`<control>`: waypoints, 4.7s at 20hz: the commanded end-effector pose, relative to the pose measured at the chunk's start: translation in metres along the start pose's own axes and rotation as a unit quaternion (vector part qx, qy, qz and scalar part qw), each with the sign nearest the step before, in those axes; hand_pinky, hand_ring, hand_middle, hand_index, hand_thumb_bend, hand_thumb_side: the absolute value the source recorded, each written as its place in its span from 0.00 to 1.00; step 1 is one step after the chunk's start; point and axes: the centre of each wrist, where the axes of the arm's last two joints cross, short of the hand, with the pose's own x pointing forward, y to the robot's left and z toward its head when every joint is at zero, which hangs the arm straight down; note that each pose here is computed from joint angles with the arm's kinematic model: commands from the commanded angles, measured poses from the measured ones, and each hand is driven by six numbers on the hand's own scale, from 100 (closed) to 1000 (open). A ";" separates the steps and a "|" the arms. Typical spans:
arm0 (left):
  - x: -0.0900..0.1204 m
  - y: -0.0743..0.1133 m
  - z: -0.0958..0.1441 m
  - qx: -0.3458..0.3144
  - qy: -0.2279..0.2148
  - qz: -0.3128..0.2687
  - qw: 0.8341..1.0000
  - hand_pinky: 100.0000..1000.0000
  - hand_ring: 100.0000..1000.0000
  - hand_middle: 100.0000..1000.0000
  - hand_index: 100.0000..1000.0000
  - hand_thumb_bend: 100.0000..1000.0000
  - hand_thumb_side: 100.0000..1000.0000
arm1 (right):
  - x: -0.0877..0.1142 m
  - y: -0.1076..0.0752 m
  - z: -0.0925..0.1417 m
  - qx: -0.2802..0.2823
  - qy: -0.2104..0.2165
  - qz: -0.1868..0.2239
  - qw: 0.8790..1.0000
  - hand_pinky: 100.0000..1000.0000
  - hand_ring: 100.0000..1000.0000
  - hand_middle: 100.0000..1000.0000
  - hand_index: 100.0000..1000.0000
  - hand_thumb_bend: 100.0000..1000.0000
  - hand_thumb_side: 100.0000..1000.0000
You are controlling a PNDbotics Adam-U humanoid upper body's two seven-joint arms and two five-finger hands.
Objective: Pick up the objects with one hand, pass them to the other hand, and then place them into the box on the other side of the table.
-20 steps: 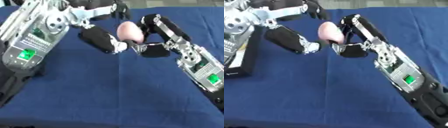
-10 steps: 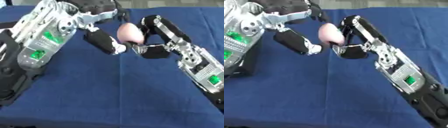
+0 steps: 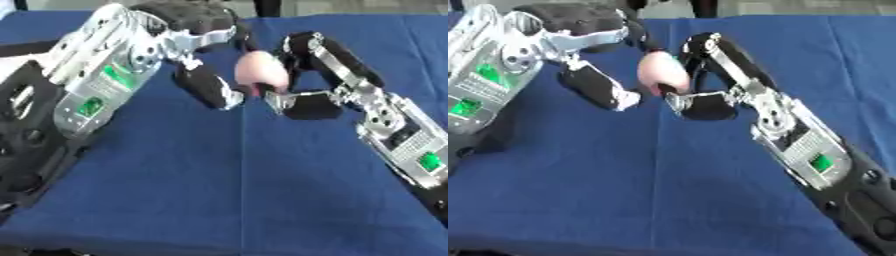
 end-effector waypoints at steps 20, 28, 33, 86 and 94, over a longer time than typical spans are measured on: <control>0.001 -0.002 -0.011 0.122 -0.011 0.060 0.991 0.68 0.54 0.40 0.44 0.00 0.15 | 0.007 -0.005 0.000 0.008 -0.013 0.012 1.000 0.30 0.43 0.49 0.40 0.00 0.00; 0.000 -0.004 -0.013 0.109 0.000 0.076 0.991 0.67 0.52 0.39 0.43 0.00 0.16 | 0.006 -0.004 0.001 -0.008 0.014 0.025 1.000 0.35 0.47 0.55 0.47 0.06 0.00; 0.000 -0.005 -0.013 0.097 0.004 0.075 0.992 0.67 0.51 0.37 0.40 0.00 0.17 | 0.006 -0.004 0.001 -0.018 0.025 0.027 0.999 0.37 0.48 0.57 0.50 0.17 0.00; -0.104 0.026 0.094 0.165 0.187 0.106 0.963 0.65 0.45 0.32 0.35 0.00 0.15 | -0.029 -0.016 0.037 -0.061 0.143 0.095 0.983 0.59 0.74 0.87 0.82 0.42 0.36; -0.151 0.011 0.118 0.169 0.280 0.107 0.939 0.65 0.45 0.33 0.35 0.00 0.15 | -0.040 -0.053 0.050 -0.152 0.134 0.128 0.971 0.56 0.73 0.86 0.80 0.39 0.30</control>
